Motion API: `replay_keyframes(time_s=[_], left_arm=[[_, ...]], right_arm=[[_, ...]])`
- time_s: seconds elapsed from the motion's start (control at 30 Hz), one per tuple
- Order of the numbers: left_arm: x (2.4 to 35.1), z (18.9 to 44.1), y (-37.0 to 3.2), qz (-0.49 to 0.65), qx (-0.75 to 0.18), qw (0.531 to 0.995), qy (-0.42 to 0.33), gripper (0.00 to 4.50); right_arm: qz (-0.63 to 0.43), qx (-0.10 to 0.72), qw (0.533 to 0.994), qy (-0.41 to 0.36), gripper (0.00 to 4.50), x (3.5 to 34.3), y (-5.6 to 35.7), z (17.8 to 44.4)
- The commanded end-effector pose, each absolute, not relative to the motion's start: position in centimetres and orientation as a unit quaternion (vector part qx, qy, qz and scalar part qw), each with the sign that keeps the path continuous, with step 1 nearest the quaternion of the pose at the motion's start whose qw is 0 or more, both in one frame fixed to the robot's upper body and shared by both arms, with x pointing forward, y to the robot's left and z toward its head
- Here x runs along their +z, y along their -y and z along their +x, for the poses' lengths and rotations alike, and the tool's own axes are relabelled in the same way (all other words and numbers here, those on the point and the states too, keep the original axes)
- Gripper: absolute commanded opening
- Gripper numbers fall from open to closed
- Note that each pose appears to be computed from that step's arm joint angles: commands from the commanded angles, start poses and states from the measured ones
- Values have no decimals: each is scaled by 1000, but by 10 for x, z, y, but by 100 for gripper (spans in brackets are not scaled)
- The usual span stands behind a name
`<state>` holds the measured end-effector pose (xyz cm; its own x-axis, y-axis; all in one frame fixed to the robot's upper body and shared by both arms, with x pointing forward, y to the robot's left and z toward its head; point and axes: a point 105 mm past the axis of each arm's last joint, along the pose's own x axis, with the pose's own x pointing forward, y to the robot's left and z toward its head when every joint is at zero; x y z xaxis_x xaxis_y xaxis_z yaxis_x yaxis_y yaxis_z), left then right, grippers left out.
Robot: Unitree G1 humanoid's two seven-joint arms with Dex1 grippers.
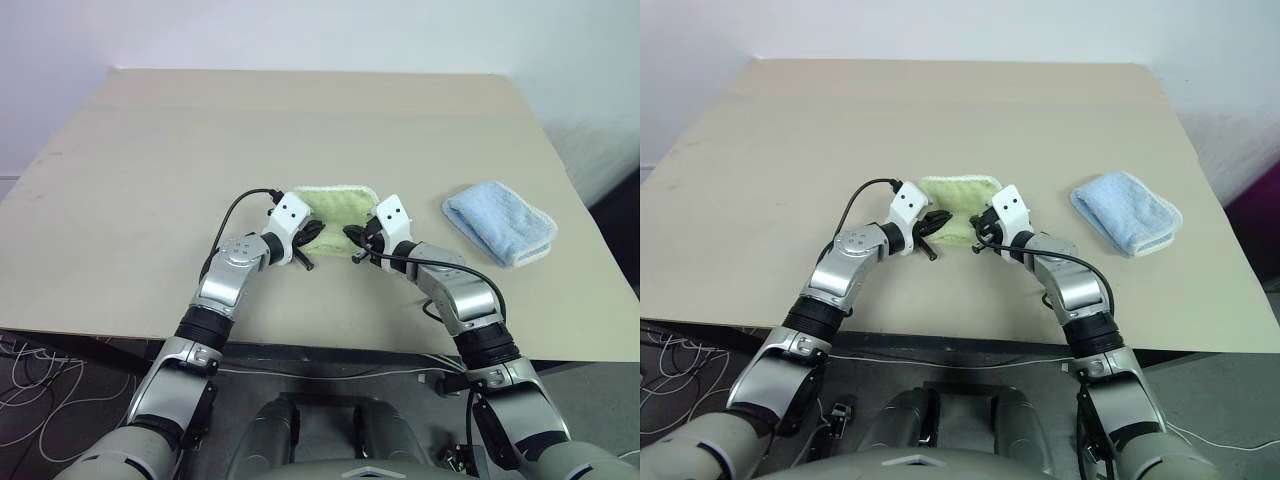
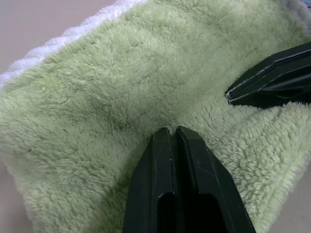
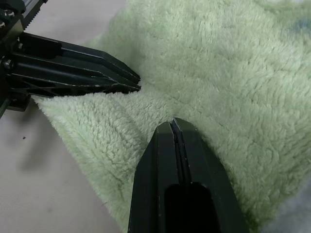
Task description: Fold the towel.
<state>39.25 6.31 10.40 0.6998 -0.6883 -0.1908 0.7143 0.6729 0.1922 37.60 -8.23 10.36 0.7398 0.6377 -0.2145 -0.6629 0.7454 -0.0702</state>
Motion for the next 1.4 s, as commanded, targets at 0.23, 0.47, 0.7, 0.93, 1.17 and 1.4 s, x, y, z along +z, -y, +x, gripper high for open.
replay_keyframes(time_s=[0.23,0.47,0.7,0.93,1.17,1.4], left_arm=[[189,387,-108,-162,-332,928,46,27],[176,387,-155,-230,-288,929,-28,27],[143,380,-157,-307,-319,884,-150,219],[121,371,-143,-308,-365,848,-231,449],[114,370,-109,-311,-415,815,-261,449],[117,368,-69,-316,-462,785,-266,449]], right_arm=[[-68,366,928,20,0,162,85,357],[-73,353,932,45,0,184,95,352],[-74,346,934,55,0,192,94,353],[-68,337,937,60,0,192,95,354],[-64,329,940,64,0,193,97,354],[-63,322,942,66,0,195,99,353]])
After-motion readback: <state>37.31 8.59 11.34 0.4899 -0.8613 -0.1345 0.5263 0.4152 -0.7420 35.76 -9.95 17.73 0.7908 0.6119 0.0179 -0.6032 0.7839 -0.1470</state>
